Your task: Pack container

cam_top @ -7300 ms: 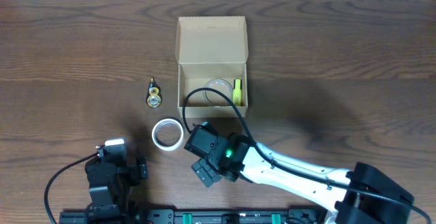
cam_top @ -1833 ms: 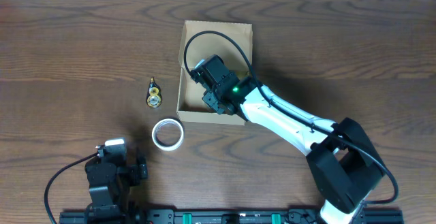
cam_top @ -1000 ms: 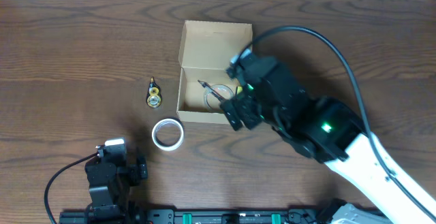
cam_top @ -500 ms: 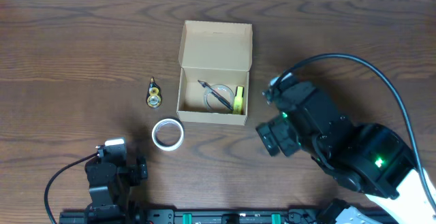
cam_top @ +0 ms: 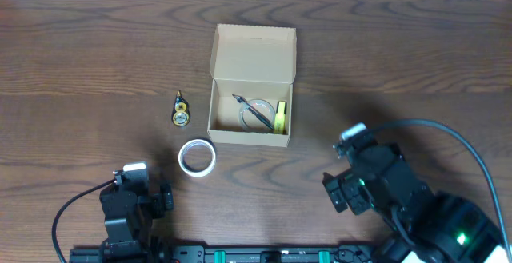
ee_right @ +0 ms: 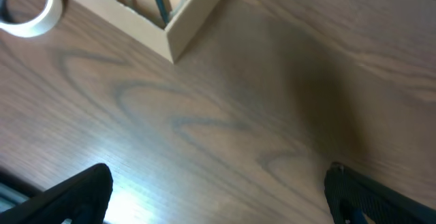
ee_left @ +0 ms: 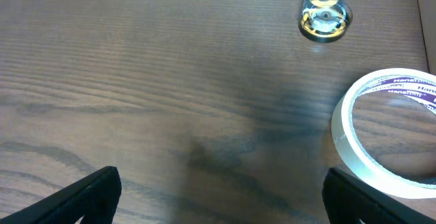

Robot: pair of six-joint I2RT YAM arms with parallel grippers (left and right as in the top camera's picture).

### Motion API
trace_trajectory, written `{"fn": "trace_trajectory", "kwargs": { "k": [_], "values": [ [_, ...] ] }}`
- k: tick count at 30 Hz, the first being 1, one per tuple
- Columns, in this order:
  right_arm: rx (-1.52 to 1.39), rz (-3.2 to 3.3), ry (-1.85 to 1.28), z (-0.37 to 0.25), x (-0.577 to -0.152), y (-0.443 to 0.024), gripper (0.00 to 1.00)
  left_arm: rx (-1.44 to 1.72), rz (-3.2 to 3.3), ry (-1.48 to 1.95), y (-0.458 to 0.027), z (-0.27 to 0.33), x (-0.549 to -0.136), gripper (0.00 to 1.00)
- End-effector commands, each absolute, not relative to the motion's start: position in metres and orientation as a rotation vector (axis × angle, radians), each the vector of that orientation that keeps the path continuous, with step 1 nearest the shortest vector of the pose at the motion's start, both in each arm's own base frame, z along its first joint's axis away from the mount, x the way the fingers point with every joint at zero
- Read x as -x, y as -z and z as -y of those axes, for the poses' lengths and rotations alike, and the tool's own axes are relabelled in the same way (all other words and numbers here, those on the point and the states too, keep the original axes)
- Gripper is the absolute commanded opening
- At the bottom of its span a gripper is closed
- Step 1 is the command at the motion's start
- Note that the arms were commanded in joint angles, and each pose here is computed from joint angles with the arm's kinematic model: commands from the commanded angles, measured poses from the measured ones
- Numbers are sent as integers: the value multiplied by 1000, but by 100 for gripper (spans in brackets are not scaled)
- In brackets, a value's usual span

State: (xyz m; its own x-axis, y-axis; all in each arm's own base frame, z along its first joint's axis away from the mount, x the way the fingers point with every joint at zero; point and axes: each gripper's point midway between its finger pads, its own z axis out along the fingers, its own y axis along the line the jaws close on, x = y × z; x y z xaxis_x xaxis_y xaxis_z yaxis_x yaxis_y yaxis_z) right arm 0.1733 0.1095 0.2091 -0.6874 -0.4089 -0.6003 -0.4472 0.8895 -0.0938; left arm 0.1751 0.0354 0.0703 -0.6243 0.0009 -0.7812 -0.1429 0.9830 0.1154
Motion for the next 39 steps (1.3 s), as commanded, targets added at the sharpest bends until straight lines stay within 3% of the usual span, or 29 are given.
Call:
{"fn": "trace_trajectory", "kwargs": {
  "k": [1, 11, 39],
  "values": [
    [562, -2401, -60, -97, -170, -192, 99, 125, -2279, -219, -57, -38, -170, 95],
    [491, -2243, -22, -69, -176, -183, 99, 125, -2279, -219, -57, -38, -170, 95],
    [-96, -2152, 110, 14, -180, -104, 99, 125, -2279, -219, -57, -38, -170, 95]
  ]
}}
